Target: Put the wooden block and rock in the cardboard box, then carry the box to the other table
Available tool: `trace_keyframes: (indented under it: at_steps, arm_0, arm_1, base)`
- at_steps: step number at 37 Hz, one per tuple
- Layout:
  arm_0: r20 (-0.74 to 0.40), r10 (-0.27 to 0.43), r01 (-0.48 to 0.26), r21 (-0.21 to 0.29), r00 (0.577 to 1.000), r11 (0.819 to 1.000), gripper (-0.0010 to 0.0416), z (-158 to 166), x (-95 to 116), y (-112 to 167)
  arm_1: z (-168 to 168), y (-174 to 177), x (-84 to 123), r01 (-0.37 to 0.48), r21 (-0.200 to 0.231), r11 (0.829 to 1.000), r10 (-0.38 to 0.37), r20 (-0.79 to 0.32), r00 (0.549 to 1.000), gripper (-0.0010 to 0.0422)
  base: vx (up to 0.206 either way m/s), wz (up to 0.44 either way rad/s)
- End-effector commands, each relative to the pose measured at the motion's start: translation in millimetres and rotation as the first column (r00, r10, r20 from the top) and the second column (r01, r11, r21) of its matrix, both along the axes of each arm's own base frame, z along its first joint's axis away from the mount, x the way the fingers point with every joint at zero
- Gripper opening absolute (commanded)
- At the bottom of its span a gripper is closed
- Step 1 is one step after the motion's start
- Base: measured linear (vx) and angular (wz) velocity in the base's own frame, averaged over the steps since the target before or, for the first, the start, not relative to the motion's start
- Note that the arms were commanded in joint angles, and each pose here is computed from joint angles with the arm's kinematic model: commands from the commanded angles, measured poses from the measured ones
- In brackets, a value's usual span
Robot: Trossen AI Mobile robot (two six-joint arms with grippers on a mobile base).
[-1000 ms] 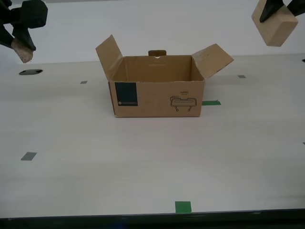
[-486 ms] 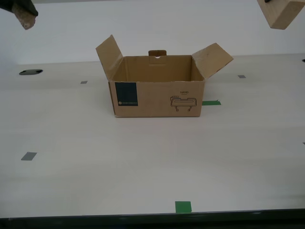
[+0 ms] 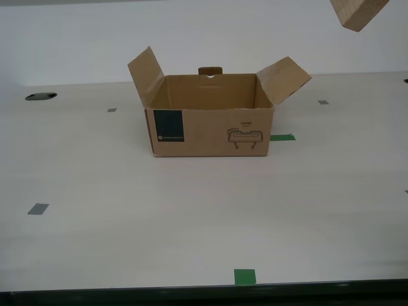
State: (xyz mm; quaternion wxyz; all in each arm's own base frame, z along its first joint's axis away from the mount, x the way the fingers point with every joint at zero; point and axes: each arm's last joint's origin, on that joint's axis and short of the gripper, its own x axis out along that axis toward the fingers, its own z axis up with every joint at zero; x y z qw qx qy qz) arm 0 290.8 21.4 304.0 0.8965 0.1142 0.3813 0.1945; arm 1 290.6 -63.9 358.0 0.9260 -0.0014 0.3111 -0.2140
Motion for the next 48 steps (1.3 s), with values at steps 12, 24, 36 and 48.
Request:
trace_keyframes:
  at_steps: [12,24,36,48]
  arm_0:
    - [0.047,0.101,-0.107,0.150,0.994,0.983,-0.0001,8,2,15]
    - [0.100,0.183,-0.197,0.150,0.978,0.969,-0.0001,12,1,40]
    - [0.115,0.236,-0.252,0.153,0.965,0.956,-0.0001,13,-2,59]
    - [0.121,0.252,-0.270,0.158,0.960,0.950,-0.0001,14,-4,65]
  arm_1:
    - [9,-42,-4,0.244,-0.152,0.958,-0.232,0.091,0.969,-0.0001]
    - [3,-66,-1,0.321,-0.140,0.937,-0.305,0.123,0.944,0.0000]
    - [-24,-94,13,0.431,-0.171,0.886,-0.427,0.063,0.902,0.0000]
    - [-55,-123,19,0.562,-0.030,0.827,-0.558,0.086,0.826,0.0000]
  base:
    - [0.000,0.000]
    - [0.000,0.000]
    - [0.000,0.000]
    - [0.000,0.000]
